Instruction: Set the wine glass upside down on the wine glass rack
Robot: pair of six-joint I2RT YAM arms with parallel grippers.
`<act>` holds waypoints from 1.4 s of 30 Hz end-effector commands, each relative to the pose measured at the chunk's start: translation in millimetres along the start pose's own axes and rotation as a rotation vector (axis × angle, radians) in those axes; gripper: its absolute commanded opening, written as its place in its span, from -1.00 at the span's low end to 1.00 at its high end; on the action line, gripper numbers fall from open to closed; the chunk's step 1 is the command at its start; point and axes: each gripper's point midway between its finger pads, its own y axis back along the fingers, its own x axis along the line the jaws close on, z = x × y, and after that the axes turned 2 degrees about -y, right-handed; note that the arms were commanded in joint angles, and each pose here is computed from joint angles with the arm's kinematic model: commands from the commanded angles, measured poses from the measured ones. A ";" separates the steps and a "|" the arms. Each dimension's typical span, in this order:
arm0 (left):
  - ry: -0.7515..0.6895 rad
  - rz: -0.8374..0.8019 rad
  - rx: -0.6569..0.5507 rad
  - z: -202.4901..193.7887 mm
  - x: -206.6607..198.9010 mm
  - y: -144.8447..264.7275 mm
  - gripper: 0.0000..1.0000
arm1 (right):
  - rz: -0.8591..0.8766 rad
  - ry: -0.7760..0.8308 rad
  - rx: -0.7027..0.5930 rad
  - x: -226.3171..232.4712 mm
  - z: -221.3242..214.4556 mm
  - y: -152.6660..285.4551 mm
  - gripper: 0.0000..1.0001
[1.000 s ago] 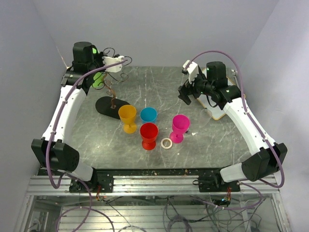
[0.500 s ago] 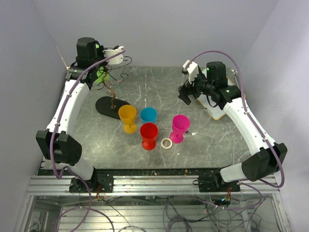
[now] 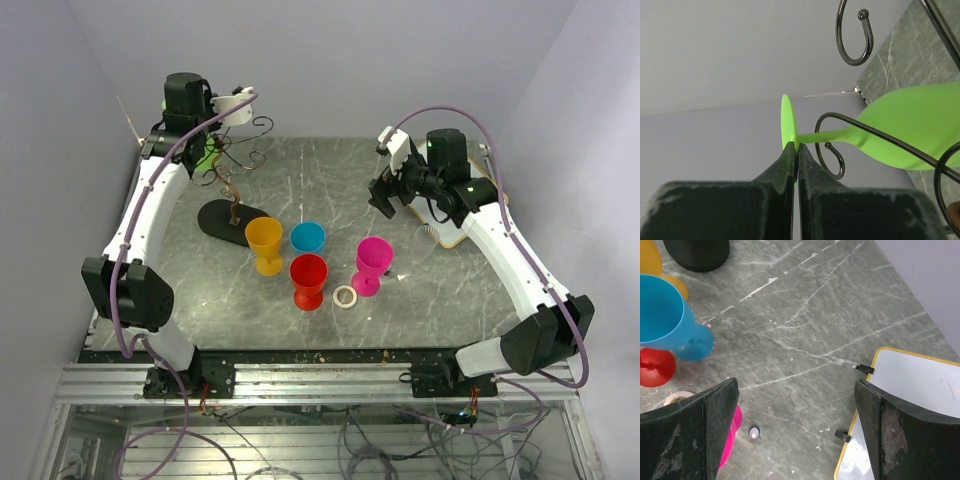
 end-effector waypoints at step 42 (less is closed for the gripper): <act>0.059 -0.131 -0.020 -0.2 -22.7 34.5 -0.50 | 0.003 0.000 0.005 -2.4 -6.5 -8.8 0.99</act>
